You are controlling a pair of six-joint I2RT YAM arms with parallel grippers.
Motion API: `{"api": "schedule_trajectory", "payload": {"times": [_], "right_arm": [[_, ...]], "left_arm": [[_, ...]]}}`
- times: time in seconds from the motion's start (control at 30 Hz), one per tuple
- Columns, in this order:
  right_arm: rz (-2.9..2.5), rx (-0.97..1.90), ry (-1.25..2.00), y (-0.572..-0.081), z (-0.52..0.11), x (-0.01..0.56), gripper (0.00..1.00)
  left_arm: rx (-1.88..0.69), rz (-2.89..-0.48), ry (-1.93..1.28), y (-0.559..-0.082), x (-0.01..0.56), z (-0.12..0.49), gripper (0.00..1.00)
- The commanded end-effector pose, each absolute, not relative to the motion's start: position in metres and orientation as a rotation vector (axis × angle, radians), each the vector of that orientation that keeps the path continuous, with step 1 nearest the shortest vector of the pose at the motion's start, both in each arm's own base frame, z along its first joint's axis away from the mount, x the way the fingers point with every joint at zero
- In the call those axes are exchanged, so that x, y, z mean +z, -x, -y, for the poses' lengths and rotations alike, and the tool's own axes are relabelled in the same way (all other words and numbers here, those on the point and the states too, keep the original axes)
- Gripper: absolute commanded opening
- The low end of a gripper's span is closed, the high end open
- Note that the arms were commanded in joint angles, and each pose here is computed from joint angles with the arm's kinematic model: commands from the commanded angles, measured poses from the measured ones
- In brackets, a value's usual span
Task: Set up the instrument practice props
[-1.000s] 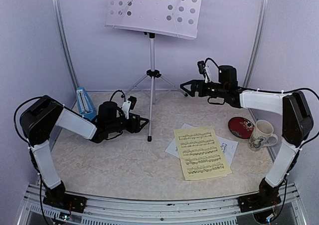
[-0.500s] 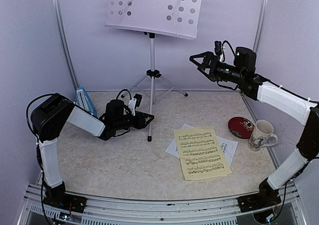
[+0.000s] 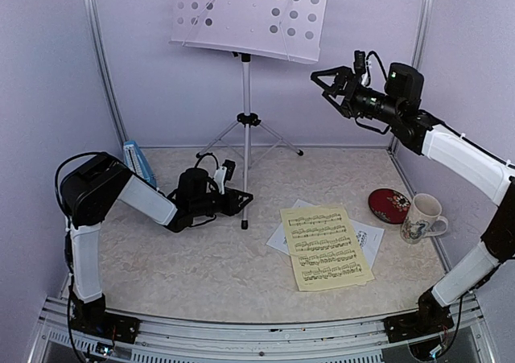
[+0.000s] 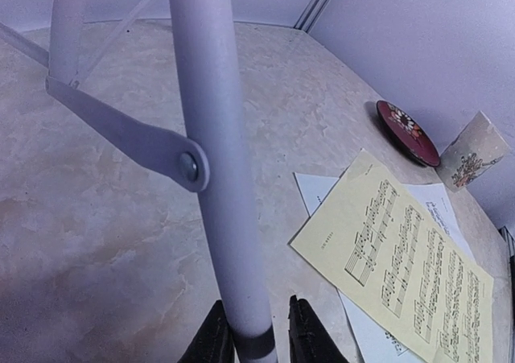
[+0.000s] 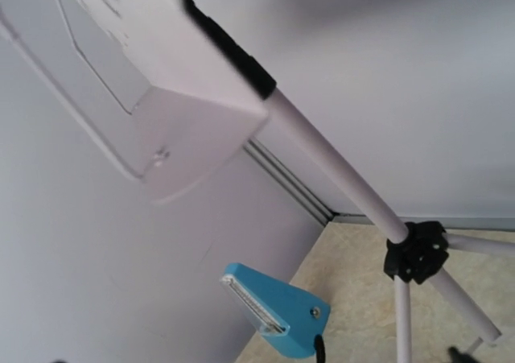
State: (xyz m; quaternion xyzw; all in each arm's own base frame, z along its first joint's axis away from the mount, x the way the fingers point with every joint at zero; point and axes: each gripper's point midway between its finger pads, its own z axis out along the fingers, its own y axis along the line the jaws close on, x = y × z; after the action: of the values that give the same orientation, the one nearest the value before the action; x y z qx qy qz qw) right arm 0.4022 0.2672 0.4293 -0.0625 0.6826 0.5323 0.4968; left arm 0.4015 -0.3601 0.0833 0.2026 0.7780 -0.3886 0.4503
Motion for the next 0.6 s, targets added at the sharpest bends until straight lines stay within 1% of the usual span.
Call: {"api": "schedule_trajectory", "payload": {"times": [0.0, 0.2, 0.43, 0.57], "right_arm": [[-1.622, 1.229, 0.181, -0.387, -0.259, 0.429, 1.0], [-1.692, 1.172, 0.175, -0.389, -0.251, 0.386, 1.0], [-1.756, 1.086, 0.192, -0.384, -0.241, 0.345, 1.0], [-1.791, 1.041, 0.192, -0.38, -0.234, 0.329, 1.0]], "left_arm": [[-1.016, -1.881, -0.538, -0.394, 0.093, 0.377, 0.21], [-1.018, -1.9, -0.493, -0.383, 0.091, 0.374, 0.0], [-1.043, -1.916, -0.461, -0.354, 0.087, 0.375, 0.0], [-1.126, -1.92, -0.399, -0.333, 0.09, 0.375, 0.0]]}}
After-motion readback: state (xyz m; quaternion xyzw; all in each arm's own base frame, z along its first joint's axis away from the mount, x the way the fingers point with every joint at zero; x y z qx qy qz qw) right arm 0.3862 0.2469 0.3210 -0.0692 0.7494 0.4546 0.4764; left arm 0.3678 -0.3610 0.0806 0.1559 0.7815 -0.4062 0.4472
